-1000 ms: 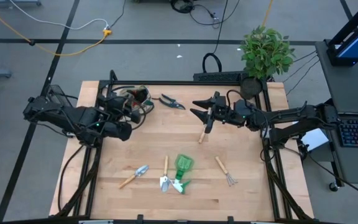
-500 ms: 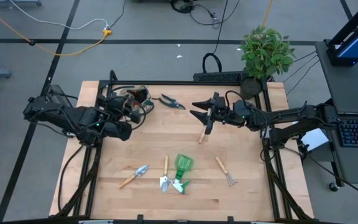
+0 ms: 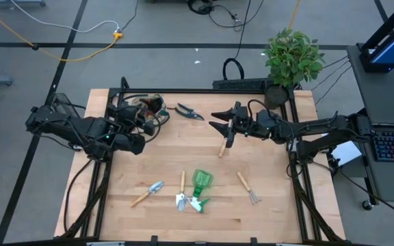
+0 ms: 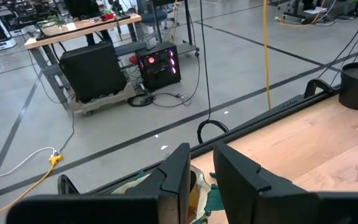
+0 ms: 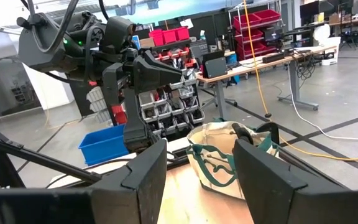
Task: Pick & Place Garden tools in Gardening bag
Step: Put the green spray bottle into the gardening bag
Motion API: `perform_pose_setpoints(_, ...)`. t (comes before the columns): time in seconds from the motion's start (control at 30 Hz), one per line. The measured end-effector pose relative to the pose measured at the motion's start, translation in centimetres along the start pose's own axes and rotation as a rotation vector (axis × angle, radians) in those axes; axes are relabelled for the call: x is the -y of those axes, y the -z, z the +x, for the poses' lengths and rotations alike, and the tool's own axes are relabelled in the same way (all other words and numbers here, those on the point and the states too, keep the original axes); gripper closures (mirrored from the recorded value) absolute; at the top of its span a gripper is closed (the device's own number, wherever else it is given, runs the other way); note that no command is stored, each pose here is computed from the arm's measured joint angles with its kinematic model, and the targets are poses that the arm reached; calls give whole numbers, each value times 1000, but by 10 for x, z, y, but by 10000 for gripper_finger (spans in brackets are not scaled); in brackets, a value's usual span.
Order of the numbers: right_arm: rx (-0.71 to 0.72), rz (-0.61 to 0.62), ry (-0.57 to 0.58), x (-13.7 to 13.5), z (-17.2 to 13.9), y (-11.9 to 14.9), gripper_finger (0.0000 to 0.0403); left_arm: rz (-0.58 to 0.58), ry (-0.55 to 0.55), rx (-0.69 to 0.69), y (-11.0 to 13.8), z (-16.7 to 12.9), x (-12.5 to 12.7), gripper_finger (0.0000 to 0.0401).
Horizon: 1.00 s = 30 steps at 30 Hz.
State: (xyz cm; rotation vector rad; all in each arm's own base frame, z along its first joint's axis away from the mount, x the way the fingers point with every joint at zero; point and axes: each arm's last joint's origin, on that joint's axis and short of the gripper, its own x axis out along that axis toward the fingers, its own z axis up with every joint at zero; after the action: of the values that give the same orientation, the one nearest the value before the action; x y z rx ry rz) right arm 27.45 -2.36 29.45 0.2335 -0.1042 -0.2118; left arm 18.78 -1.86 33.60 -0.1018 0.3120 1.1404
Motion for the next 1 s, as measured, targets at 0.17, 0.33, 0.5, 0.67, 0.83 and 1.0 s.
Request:
perform_pose_setpoints(0.17,-2,0,-7,0,0,0,222,0,0,-1,0,0,0,325)
perform_pose_setpoints(0.33,-15,-9,-35,-1,0,1,222,3,14,-11,1,-1,1,324)
perform_pose_setpoints(0.5,-44,-18,-124,-3,0,2,222,15,63,-53,3,-5,3,324)
perform_pose_setpoints(0.67,-78,-17,-249,-7,-1,4,222,27,119,-97,6,-12,2,325)
perform_pose_setpoints(0.83,-126,-57,-317,-16,-3,10,222,4,157,-141,12,-21,-5,325)
perform_pose_setpoints(1.0,-190,-65,-353,-24,-6,17,222,-55,204,-149,24,-29,-14,324)
